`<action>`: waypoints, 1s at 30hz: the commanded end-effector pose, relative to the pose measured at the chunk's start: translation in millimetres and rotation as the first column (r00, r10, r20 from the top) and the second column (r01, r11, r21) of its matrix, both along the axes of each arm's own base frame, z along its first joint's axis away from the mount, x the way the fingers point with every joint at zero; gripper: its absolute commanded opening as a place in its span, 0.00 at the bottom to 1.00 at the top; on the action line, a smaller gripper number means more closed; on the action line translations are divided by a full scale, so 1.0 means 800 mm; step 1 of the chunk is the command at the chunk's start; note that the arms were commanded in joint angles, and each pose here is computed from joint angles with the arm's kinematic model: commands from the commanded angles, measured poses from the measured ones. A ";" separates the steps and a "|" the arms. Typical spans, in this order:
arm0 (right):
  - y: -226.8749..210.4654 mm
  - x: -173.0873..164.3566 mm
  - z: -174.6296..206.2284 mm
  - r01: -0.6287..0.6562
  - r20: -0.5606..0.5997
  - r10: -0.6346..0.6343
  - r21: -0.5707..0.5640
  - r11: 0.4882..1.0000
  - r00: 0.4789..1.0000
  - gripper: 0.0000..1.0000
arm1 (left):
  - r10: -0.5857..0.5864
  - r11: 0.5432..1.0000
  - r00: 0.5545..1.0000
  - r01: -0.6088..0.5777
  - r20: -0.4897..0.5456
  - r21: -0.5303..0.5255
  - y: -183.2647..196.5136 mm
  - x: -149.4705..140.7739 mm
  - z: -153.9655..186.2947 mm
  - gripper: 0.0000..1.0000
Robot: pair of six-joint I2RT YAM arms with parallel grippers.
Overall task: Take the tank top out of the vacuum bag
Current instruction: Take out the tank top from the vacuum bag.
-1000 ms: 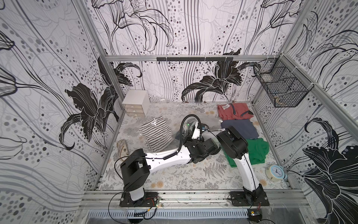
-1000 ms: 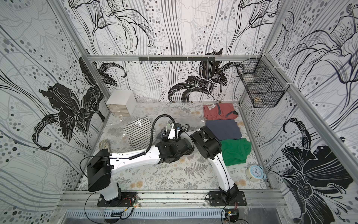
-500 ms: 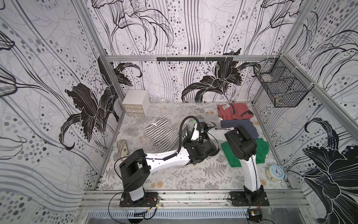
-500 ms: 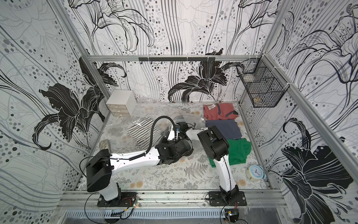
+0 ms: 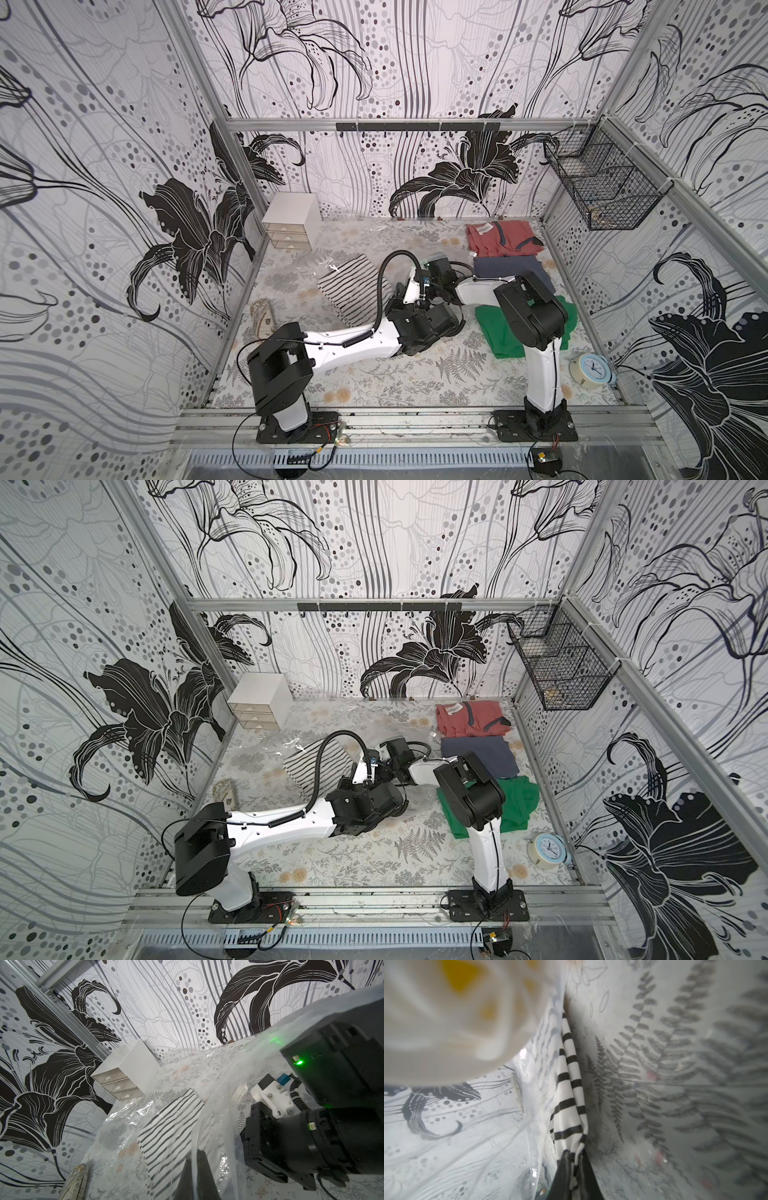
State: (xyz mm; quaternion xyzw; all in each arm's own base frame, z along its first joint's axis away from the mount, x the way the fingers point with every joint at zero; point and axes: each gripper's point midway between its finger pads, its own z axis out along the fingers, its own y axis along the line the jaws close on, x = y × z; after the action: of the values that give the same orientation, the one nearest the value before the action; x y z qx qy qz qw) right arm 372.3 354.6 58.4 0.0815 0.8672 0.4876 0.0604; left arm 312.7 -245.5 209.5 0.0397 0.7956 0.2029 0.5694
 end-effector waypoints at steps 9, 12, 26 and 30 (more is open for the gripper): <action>-0.047 -0.006 0.008 0.029 0.068 -0.022 -0.109 0.994 0.997 0.00 | 0.043 0.999 0.997 -0.041 0.059 -0.029 0.018 -0.005 0.015 0.00; -0.046 -0.011 0.001 0.032 0.061 -0.026 -0.092 0.995 0.998 0.00 | 0.046 0.999 0.997 -0.044 0.069 -0.030 0.020 -0.005 0.020 0.00; -0.023 0.001 0.042 -0.017 0.122 0.022 -0.045 0.999 0.992 0.00 | -0.015 1.000 0.998 0.016 0.054 -0.016 -0.008 0.004 0.013 0.00; -0.017 0.002 0.062 -0.028 0.113 0.027 0.006 1.000 0.993 0.00 | -0.017 1.000 0.999 0.018 0.050 -0.004 -0.010 0.004 0.009 0.00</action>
State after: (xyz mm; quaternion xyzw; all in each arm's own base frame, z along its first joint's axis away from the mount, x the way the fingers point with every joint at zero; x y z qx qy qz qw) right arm 374.1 334.7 79.7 0.0578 0.8749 0.4705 0.0996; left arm 314.0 -247.3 212.3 0.0488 0.7861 0.2041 0.5814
